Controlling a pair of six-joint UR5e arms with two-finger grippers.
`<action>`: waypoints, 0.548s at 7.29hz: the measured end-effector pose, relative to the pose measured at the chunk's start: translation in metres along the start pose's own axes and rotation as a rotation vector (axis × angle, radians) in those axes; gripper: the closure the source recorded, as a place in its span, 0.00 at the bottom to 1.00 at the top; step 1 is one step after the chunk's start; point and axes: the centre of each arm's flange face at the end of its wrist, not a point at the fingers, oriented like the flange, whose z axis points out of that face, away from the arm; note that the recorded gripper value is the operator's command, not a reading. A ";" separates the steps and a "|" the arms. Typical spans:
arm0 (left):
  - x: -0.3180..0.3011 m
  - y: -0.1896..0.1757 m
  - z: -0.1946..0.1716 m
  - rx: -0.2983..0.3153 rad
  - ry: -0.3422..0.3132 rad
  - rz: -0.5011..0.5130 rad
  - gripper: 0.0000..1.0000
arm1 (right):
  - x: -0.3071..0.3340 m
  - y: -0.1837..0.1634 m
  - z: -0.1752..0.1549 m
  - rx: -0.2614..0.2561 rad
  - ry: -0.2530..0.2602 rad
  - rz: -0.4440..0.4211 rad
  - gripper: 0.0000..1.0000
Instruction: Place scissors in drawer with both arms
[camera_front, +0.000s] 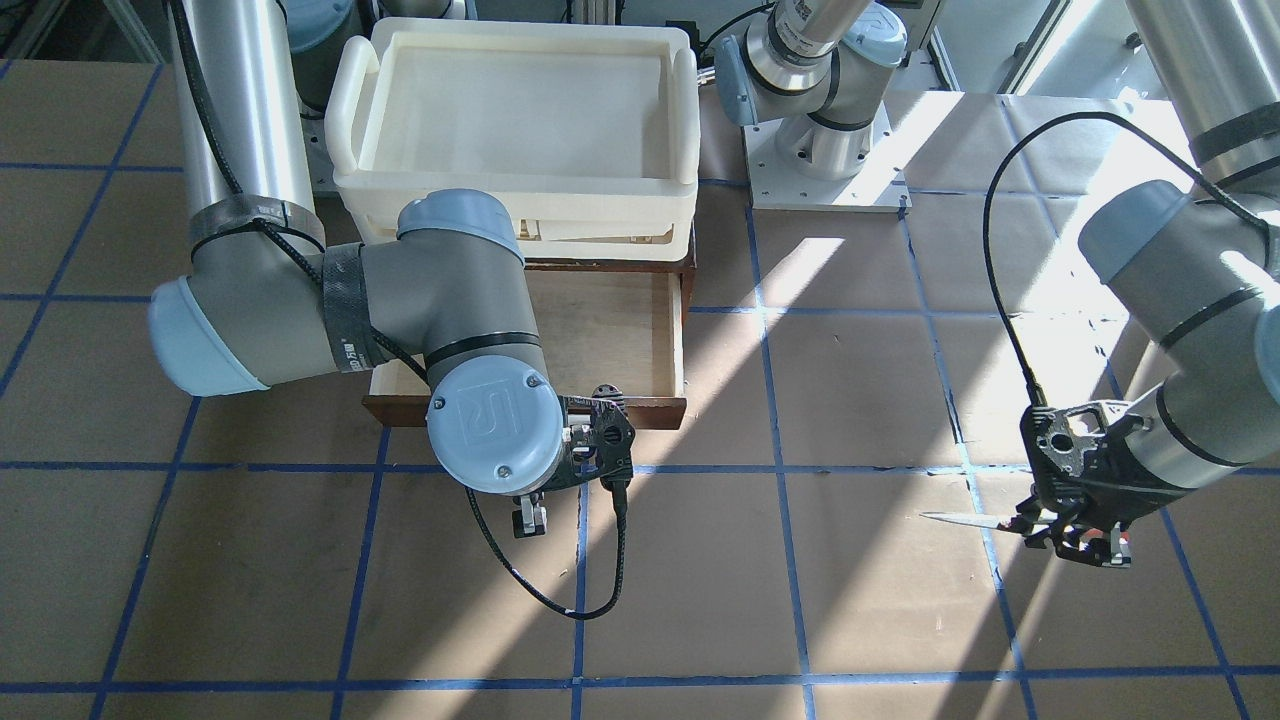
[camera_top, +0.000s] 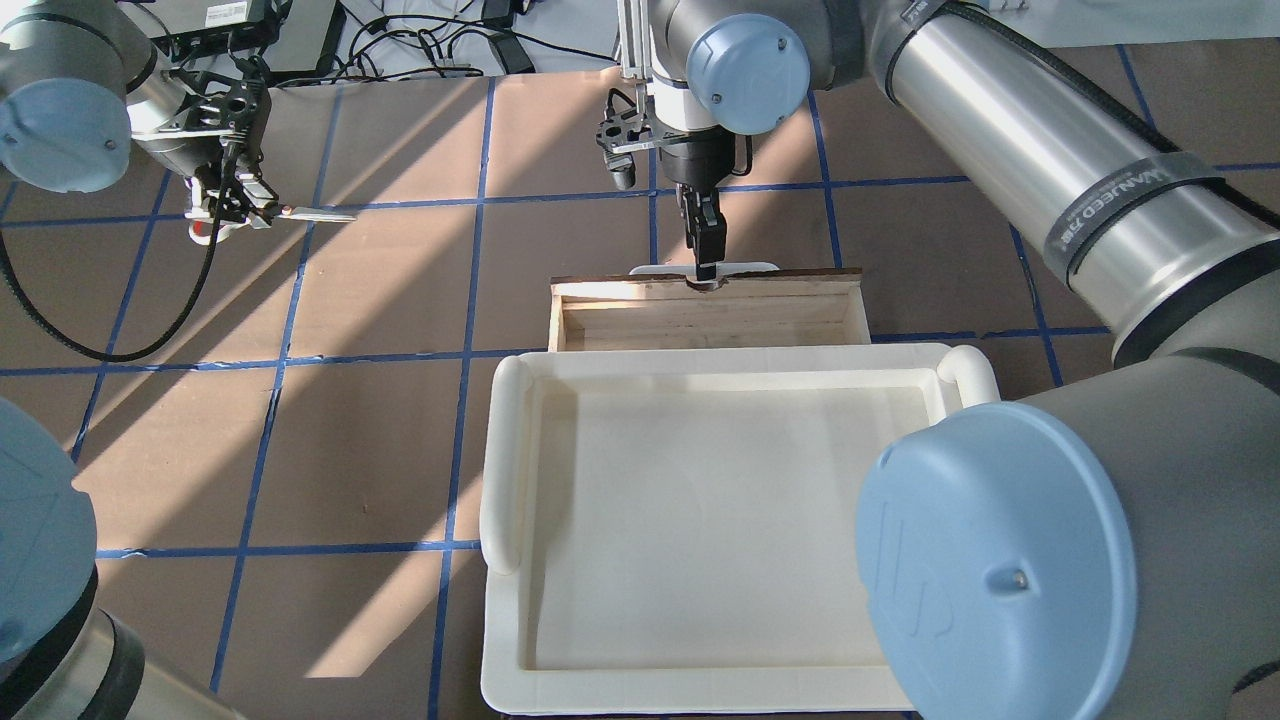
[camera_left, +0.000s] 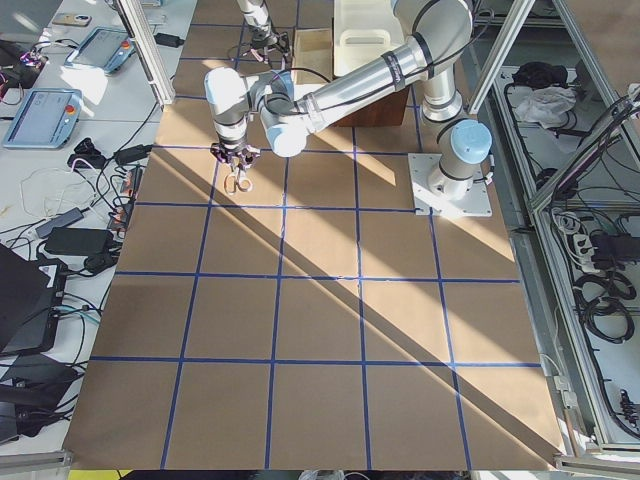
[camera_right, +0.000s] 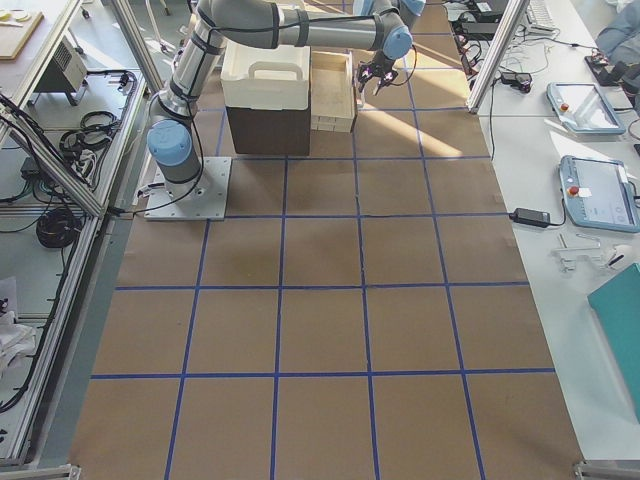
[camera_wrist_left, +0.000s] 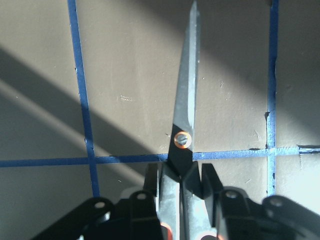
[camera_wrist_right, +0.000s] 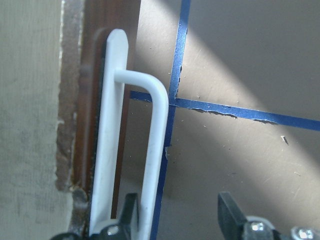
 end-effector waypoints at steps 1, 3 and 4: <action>0.002 -0.005 -0.006 0.002 0.002 0.003 1.00 | 0.003 0.000 0.000 -0.002 0.014 -0.003 0.39; 0.006 -0.016 -0.016 0.003 0.003 0.013 1.00 | 0.008 0.003 0.002 -0.009 0.031 -0.008 0.39; 0.008 -0.024 -0.021 0.002 0.000 0.024 1.00 | 0.010 0.005 0.002 -0.010 0.034 -0.007 0.39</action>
